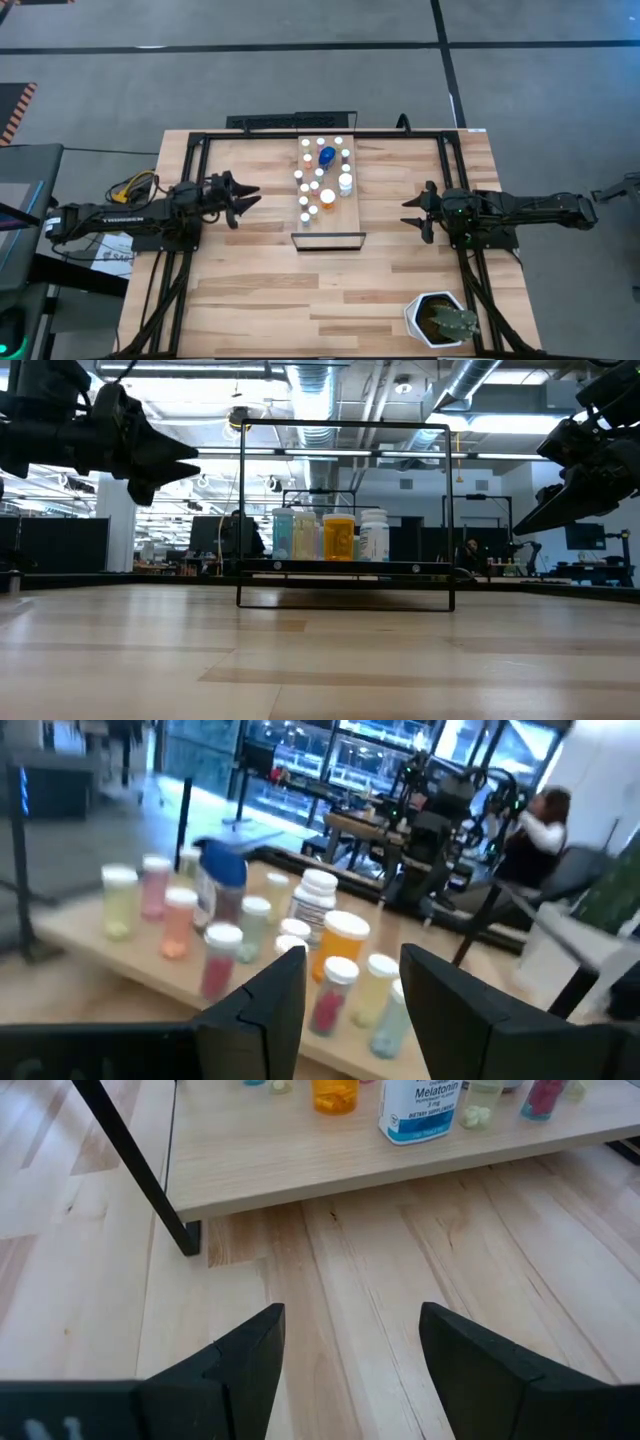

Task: Pick and place medicine bottles onto shelf by color
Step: Return to Home Position

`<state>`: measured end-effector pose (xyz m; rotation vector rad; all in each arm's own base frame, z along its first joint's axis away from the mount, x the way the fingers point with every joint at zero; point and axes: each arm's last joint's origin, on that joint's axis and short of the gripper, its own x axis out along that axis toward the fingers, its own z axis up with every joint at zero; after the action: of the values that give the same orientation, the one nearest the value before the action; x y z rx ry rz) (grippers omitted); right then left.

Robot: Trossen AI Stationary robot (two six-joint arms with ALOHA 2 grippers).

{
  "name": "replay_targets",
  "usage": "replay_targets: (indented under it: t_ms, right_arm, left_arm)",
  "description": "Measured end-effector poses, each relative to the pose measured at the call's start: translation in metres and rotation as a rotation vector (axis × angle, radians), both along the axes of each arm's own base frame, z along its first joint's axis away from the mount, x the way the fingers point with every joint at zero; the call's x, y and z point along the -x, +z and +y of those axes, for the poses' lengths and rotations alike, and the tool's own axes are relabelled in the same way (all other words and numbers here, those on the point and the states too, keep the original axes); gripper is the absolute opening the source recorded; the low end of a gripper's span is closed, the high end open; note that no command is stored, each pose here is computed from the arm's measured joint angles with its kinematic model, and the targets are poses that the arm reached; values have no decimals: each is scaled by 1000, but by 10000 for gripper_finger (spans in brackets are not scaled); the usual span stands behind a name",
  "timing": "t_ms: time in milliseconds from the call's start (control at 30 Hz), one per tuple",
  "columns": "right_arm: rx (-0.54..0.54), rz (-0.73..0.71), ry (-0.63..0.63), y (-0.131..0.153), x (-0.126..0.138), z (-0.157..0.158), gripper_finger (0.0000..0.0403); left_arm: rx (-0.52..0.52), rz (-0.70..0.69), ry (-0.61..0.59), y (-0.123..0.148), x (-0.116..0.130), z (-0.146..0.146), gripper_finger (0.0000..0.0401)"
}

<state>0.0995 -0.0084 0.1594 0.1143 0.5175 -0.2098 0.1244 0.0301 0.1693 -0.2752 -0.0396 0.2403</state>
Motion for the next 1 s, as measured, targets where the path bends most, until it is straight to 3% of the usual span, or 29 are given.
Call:
replay_targets:
  t_ms: [200,300,533,1000]
  right_arm:
    - [0,0,0,0,0,0,255]
    - [0,0,0,0,0,0,255]
    - [0,0,0,0,0,0,255]
    - [0,0,0,0,0,0,255]
  left_arm:
    - [311,-26,12,-5,0,0,151]
    - [404,-49,12,-5,0,0,151]
    - [399,-36,9,-6,0,0,151]
    - [442,200,58,-28,14,-3,151]
